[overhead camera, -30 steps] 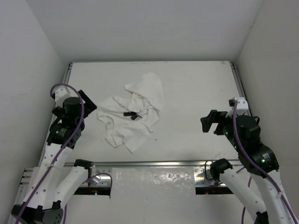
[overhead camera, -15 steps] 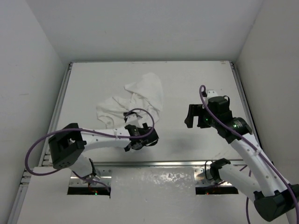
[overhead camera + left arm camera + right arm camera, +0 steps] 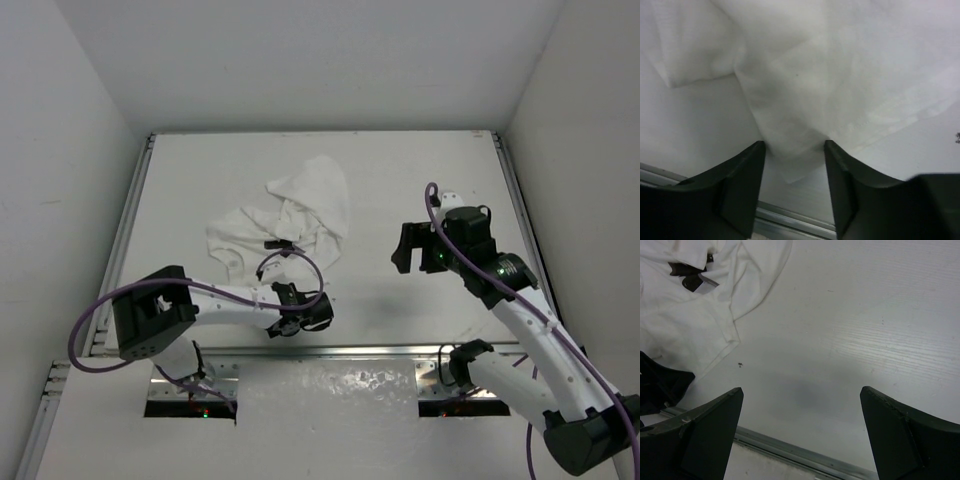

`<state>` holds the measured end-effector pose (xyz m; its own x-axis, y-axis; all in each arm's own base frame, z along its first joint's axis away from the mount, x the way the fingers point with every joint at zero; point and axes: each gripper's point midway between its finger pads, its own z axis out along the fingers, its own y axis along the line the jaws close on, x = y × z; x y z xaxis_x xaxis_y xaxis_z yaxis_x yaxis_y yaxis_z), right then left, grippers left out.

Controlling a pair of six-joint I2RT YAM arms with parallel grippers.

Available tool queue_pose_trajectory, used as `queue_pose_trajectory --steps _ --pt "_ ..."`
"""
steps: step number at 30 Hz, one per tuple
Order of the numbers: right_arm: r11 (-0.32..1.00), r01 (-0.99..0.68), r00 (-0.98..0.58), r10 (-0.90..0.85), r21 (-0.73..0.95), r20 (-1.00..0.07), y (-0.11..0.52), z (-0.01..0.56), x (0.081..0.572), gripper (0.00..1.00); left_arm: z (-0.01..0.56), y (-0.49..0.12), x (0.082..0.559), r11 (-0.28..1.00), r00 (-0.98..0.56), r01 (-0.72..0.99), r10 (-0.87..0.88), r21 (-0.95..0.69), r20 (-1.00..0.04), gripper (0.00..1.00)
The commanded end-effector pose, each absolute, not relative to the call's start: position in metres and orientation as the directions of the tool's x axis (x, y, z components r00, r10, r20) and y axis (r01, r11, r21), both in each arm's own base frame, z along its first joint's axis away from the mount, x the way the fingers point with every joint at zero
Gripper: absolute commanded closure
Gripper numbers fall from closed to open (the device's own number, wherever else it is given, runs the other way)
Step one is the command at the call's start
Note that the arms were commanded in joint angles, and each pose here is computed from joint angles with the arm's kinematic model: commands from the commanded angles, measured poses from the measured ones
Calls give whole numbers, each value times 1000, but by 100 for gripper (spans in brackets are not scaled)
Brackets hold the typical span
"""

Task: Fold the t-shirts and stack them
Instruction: Flatten out the tshirt

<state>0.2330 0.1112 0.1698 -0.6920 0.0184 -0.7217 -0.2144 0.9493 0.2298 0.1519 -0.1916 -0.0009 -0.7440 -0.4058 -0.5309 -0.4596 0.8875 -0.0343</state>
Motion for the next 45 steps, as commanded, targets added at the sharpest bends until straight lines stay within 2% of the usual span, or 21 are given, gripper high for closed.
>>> queue_pose_trajectory --steps 1,2,4,5,7,9,10,12,14,17,24,26,27,32,33,37,38,39,42,44,45 --pt "938 -250 -650 21 239 -760 117 180 241 1 -19 -193 129 888 -788 -461 -410 -3 -459 54" --pt "938 -251 -649 22 241 -760 117 180 241 1 -18 -191 130 886 -784 -464 -413 -4 -464 64" --pt "933 -256 -656 25 254 -755 121 177 242 1 -8 -181 133 874 -756 -486 -422 -3 -500 73" --pt "930 -260 -662 24 260 -749 123 175 242 1 3 -177 137 863 -732 -504 -443 -25 -518 86" --pt "912 -279 -683 31 300 -730 134 171 245 1 24 -150 145 815 -661 -579 -476 -10 -579 95" --pt "897 -291 -681 50 333 -730 144 177 254 1 50 -123 160 748 -563 -658 -565 -86 -603 100" --pt "878 -298 -706 62 375 -705 155 173 259 1 52 -110 163 727 -539 -680 -589 -102 -602 100" --pt "842 -342 -685 81 418 -724 176 182 277 1 75 -94 184 695 -469 -680 -657 -233 -591 100" --pt "842 -355 -706 44 407 -707 200 175 307 1 94 -86 195 707 -443 -637 -662 -307 -605 100" --pt "860 -391 -715 -61 326 -697 245 153 357 1 107 -76 200 692 -414 -652 -668 -311 -618 100" --pt "859 -505 -675 -333 85 -658 338 81 441 4 69 -84 176 722 -534 -645 -660 -250 -529 100" --pt "845 -534 -645 -379 36 -663 352 63 465 9 69 -95 175 733 -556 -605 -668 -311 -494 100" --pt "827 -562 -618 -415 6 -667 356 59 471 16 66 -98 172 742 -570 -583 -664 -332 -483 100" --pt "800 -593 -540 -481 -93 -690 366 44 499 27 60 -117 168 777 -638 -501 -630 -382 -443 100" --pt "799 -593 -537 -486 -102 -689 366 41 501 39 54 -116 167 789 -650 -494 -614 -364 -447 100" --pt "802 -580 -532 -504 -141 -680 358 28 504 75 45 -113 166 809 -667 -493 -587 -319 -458 100" --pt "805 -575 -532 -503 -146 -682 356 29 505 89 45 -113 167 810 -667 -494 -586 -316 -460 100" --pt "810 -568 -529 -493 -144 -691 354 37 506 99 44 -114 168 814 -671 -491 -580 -310 -461 100" --pt "862 -496 -572 -416 -106 -706 331 54 506 100 47 -120 176 825 -675 -465 -565 -321 -474 100" --pt "920 -388 -626 -301 -48 -720 298 67 516 100 51 -121 184 826 -662 -465 -563 -318 -495 100" --pt "937 -346 -670 -273 -34 -690 277 55 506 100 51 -121 187 833 -663 -462 -552 -304 -507 100"
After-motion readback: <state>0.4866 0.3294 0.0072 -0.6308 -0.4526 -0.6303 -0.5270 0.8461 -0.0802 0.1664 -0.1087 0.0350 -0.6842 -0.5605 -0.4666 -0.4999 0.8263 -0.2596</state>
